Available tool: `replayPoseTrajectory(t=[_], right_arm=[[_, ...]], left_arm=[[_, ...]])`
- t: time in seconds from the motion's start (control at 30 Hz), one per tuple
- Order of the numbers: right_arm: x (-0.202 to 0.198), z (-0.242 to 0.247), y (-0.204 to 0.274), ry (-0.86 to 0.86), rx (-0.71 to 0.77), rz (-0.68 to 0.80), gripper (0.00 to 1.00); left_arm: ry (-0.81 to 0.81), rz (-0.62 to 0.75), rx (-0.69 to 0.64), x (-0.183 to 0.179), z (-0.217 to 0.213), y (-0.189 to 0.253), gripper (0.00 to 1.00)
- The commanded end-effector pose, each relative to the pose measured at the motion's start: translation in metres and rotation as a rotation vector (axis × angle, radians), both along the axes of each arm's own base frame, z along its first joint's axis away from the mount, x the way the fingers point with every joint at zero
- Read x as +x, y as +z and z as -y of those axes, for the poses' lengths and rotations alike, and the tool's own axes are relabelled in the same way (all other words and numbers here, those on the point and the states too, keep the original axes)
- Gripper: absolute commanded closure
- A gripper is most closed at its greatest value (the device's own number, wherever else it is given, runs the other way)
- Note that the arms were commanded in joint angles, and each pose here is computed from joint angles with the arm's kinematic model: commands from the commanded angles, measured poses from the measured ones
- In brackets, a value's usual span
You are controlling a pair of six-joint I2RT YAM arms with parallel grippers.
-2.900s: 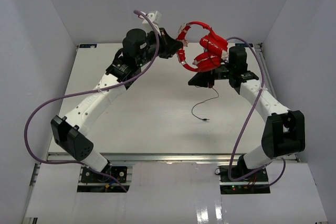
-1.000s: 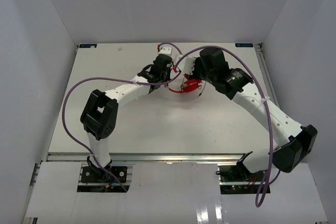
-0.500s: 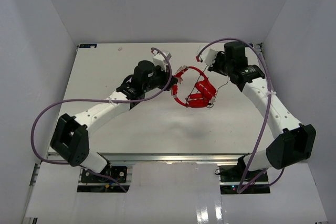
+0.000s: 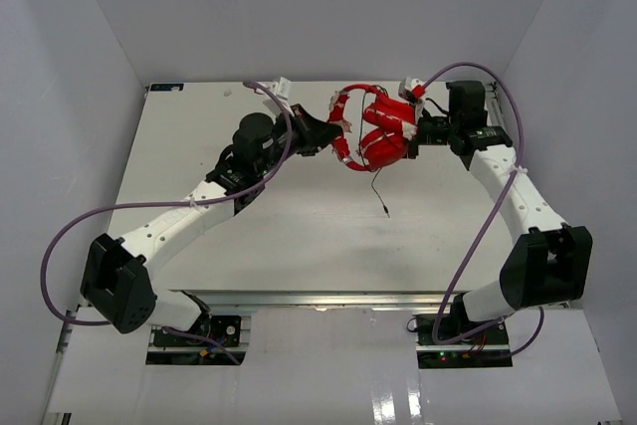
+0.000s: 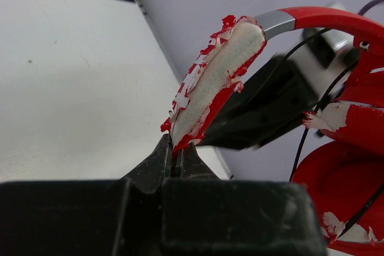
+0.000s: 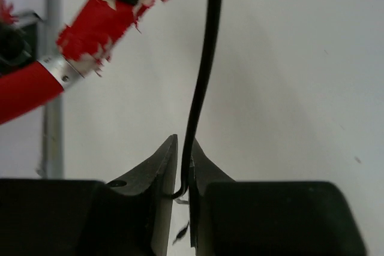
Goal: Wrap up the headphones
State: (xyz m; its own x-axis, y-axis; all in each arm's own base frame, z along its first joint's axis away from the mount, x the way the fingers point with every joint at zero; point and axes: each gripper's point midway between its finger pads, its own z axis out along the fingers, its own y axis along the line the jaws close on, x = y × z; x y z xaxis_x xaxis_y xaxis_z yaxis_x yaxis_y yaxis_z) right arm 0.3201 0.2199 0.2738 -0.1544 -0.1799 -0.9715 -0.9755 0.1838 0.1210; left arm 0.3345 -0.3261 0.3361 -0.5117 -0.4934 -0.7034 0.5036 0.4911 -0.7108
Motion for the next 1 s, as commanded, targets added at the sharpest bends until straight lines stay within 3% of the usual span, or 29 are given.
replayPoseTrajectory(t=[0.0, 0.13, 0.33, 0.5, 0.63, 0.67, 0.8, 0.83, 0.9, 0.97], right_arm=[[-0.035, -0.018, 0.046, 0.251, 0.218, -0.082, 0.75], [-0.046, -0.027, 0.054, 0.276, 0.261, -0.162, 0.65], [-0.065, -0.040, 0.050, 0.307, 0.287, -0.155, 0.65], [-0.075, -0.047, 0.053, 0.335, 0.299, -0.138, 0.65], [-0.070, -0.042, 0.056, 0.332, 0.288, -0.090, 0.40], [-0.066, -0.037, 0.057, 0.324, 0.279, -0.066, 0.38], [-0.030, -0.004, 0.059, 0.117, 0.262, -0.088, 0.35], [-0.014, -0.003, 0.056, 0.039, 0.229, -0.030, 0.32], [0.015, 0.003, 0.043, -0.085, 0.047, 0.230, 0.24], [0.019, -0.001, 0.031, -0.141, 0.010, 0.247, 0.19]], left_arm=[[0.051, 0.133, -0.342, -0.008, -0.011, 0.124, 1.00], [0.091, 0.118, -0.417, 0.004, -0.007, 0.145, 1.00], [0.240, 0.108, -0.471, 0.025, -0.023, 0.169, 1.00], [0.242, 0.105, -0.494, 0.032, -0.018, 0.181, 1.00], [0.236, 0.115, -0.475, 0.033, -0.016, 0.185, 1.00], [0.242, 0.120, -0.462, 0.033, -0.017, 0.187, 1.00], [0.269, 0.141, -0.429, 0.031, -0.024, 0.192, 1.00], [0.270, 0.142, -0.415, 0.031, -0.024, 0.191, 1.00], [0.265, 0.139, -0.370, 0.031, -0.022, 0.187, 1.00], [0.245, 0.127, -0.344, 0.029, -0.018, 0.186, 1.00]])
